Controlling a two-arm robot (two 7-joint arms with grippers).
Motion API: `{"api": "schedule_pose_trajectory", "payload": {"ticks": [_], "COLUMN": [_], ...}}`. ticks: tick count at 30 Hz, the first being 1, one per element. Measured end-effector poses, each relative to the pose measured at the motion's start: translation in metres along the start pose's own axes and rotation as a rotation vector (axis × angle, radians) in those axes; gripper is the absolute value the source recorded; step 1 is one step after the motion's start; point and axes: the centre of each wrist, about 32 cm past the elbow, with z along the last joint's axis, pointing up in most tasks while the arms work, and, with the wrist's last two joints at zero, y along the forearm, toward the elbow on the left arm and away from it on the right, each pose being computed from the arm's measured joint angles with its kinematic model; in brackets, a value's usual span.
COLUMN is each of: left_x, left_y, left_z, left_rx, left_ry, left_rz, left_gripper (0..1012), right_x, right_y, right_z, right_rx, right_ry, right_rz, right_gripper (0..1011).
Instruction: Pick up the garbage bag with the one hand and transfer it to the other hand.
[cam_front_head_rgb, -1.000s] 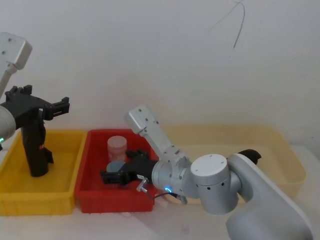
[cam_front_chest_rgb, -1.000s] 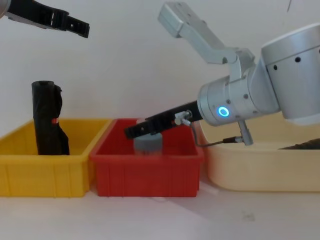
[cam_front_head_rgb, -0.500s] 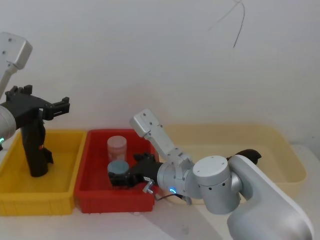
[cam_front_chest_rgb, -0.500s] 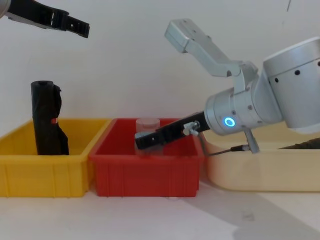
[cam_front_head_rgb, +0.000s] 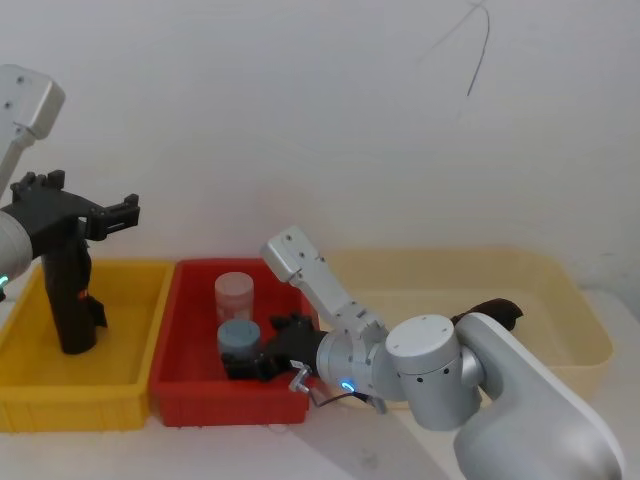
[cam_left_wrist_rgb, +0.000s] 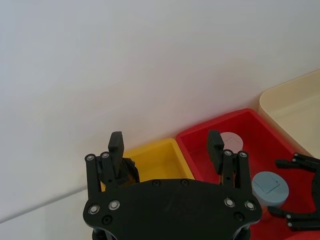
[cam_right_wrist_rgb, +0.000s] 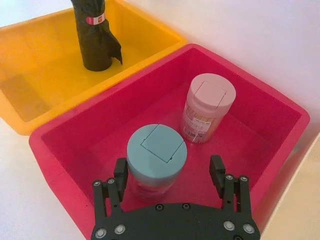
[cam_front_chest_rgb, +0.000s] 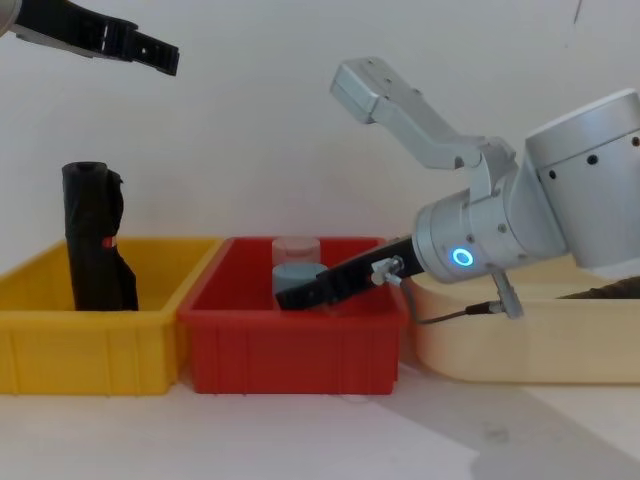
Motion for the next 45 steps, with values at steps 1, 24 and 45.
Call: {"api": "schedule_pose_trajectory", "payload": {"ticks": [1, 24, 45], "left_x": [0.0000, 0.0000, 0.0000], "left_y": [0.0000, 0.0000, 0.0000], "left_z": [0.0000, 0.0000, 0.0000], "left_rx": [0.000, 0.000, 0.000], "left_ry": [0.000, 0.000, 0.000], "left_rz": [0.000, 0.000, 0.000], "left_gripper": [1001, 1001, 1001], "right_x": [0.0000, -0.0011, 0.0003], "right_y": [0.0003, 0.0075, -0.0009], "right_z": [-0.0001, 0.0013, 0.0063], "right_rx": [0.000, 0.022, 0.081], "right_ry": [0.000, 0.051, 0.156], "right_rz": [0.000, 0.017, 0.013], "right_gripper": [1002, 865, 664]}}
